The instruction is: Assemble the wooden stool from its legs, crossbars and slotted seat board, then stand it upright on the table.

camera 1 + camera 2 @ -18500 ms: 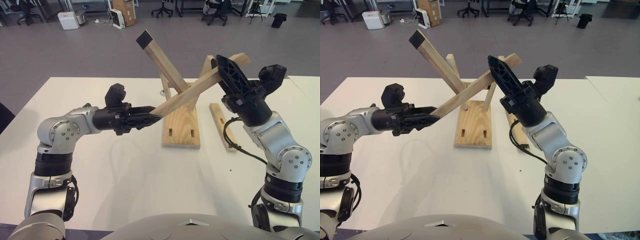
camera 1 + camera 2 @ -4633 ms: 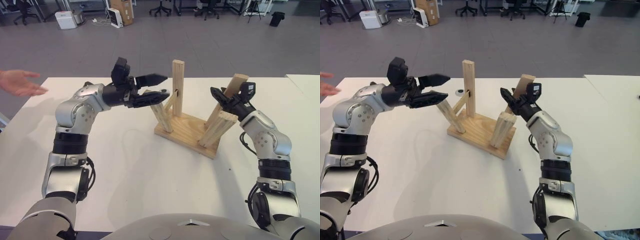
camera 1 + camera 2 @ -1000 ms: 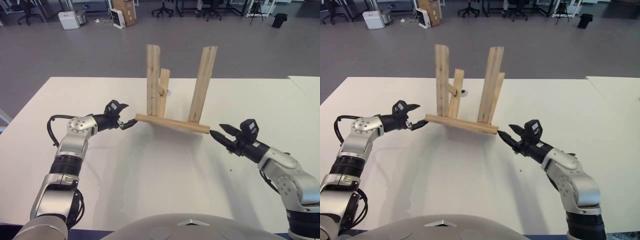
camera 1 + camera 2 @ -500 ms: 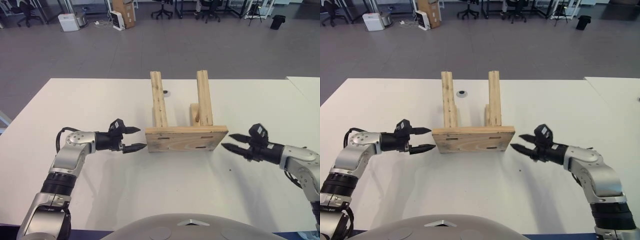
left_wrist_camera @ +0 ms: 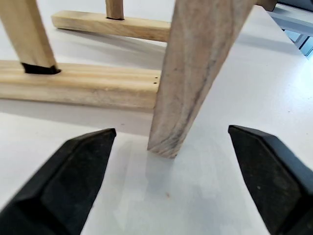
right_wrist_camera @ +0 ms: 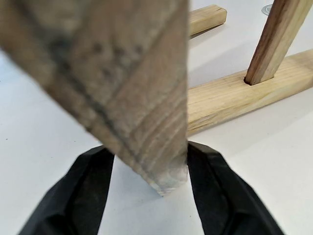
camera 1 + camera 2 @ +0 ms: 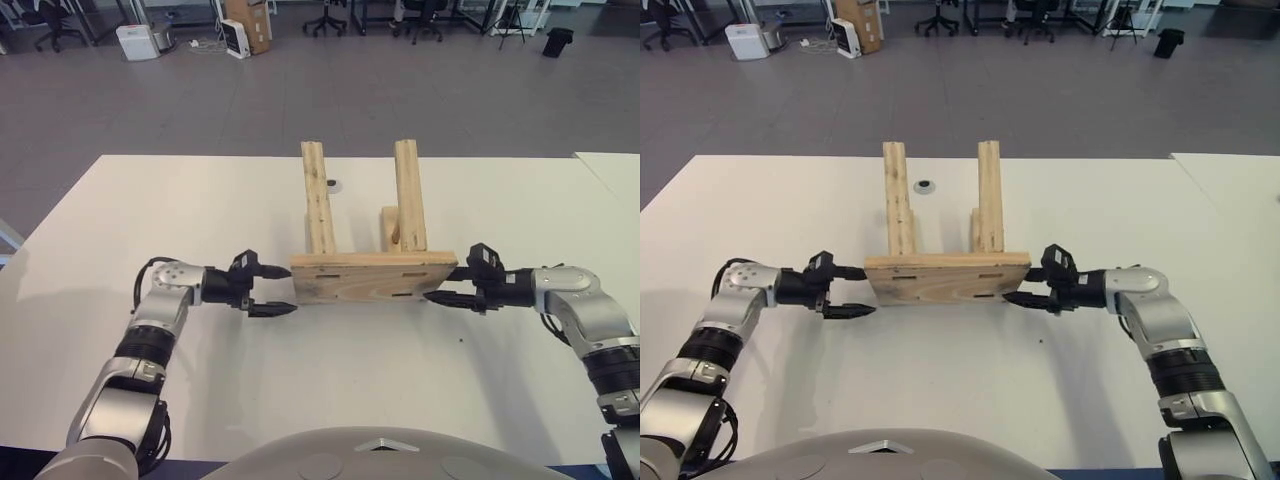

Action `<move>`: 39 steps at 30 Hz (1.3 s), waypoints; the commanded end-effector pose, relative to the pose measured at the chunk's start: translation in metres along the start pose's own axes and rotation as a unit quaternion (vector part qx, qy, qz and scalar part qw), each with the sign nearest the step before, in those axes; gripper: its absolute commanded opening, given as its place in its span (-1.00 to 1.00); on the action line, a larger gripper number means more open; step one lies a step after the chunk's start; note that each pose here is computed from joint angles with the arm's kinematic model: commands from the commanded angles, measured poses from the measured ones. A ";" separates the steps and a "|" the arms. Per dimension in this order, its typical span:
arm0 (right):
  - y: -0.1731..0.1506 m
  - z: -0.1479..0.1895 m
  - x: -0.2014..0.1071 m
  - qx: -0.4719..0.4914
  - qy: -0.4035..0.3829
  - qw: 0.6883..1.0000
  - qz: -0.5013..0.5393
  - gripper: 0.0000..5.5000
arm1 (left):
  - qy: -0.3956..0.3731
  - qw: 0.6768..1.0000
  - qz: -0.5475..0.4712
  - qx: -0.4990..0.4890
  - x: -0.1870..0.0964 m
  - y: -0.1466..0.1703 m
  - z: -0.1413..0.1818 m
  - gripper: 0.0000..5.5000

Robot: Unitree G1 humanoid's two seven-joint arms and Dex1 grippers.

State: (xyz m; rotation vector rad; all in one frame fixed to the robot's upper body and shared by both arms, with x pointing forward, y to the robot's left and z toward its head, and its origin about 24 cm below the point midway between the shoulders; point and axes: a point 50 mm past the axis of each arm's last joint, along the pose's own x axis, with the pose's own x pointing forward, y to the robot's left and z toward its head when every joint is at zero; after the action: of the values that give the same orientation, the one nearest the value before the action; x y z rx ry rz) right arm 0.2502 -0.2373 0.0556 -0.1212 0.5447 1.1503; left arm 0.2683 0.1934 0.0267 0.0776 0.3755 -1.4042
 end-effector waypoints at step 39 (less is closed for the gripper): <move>0.034 0.126 0.027 0.503 -0.317 0.804 -0.011 -0.48 | -0.282 0.812 0.048 -0.508 0.031 0.021 0.158 -0.52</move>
State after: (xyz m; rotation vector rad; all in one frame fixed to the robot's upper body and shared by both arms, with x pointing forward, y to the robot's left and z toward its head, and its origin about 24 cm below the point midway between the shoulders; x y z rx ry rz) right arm 0.2764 -0.1979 0.1577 1.1968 0.3040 0.8132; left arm 0.3244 0.1840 0.1693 -1.1608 0.5601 -1.0639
